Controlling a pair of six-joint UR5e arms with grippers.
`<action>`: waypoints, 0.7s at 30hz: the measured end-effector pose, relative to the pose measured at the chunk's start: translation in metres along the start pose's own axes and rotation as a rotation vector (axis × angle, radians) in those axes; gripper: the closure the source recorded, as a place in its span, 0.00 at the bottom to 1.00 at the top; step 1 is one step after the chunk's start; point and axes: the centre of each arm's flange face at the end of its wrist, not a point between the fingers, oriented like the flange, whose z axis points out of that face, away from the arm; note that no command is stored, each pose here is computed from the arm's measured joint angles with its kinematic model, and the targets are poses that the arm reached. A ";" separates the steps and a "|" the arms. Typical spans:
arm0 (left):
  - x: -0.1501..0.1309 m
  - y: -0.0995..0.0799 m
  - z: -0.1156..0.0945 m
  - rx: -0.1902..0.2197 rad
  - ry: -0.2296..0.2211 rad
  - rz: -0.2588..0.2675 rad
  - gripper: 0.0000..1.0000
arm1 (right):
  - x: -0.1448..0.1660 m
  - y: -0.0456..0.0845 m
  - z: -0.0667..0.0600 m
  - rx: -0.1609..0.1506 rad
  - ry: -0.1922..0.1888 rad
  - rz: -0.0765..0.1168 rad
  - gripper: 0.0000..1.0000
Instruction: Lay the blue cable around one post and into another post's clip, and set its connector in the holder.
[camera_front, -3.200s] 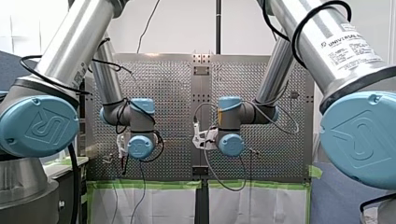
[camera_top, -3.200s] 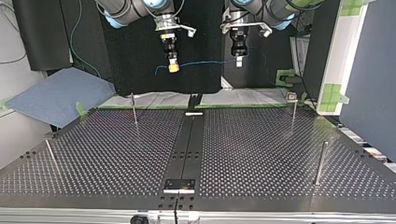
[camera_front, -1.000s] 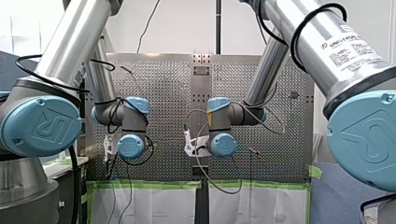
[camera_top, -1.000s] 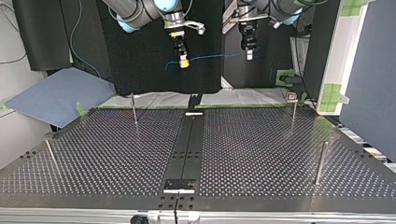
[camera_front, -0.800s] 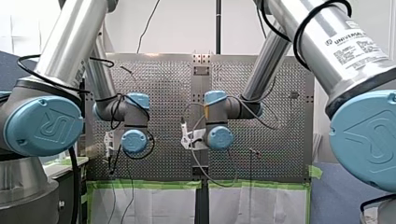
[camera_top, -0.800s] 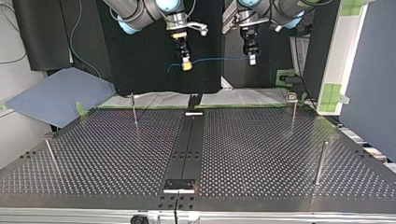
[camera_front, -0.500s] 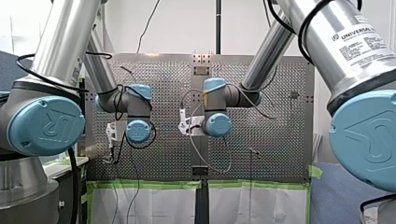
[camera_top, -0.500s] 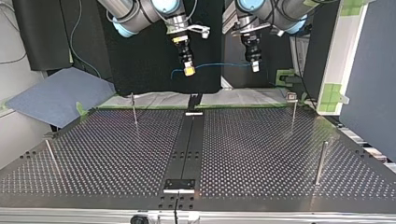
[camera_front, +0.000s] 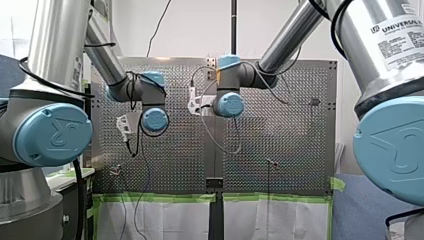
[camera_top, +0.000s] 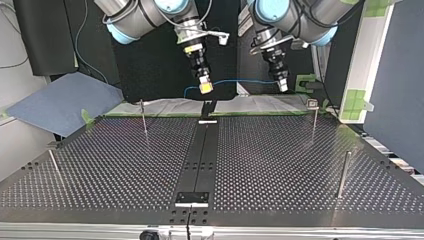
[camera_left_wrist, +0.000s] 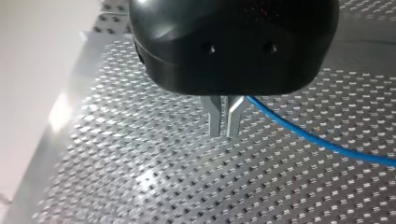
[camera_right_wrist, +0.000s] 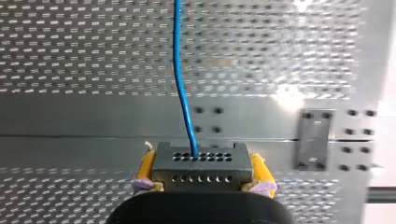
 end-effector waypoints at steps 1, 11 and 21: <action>-0.006 -0.002 0.003 -0.008 -0.009 -0.016 0.90 | 0.007 0.000 0.001 0.001 0.009 0.001 1.00; -0.065 -0.021 0.027 -0.040 -0.085 -0.119 0.90 | 0.096 -0.005 0.010 0.032 0.120 -0.011 1.00; -0.130 -0.030 0.046 -0.075 -0.164 -0.224 0.90 | 0.152 -0.007 0.014 0.058 0.186 -0.011 1.00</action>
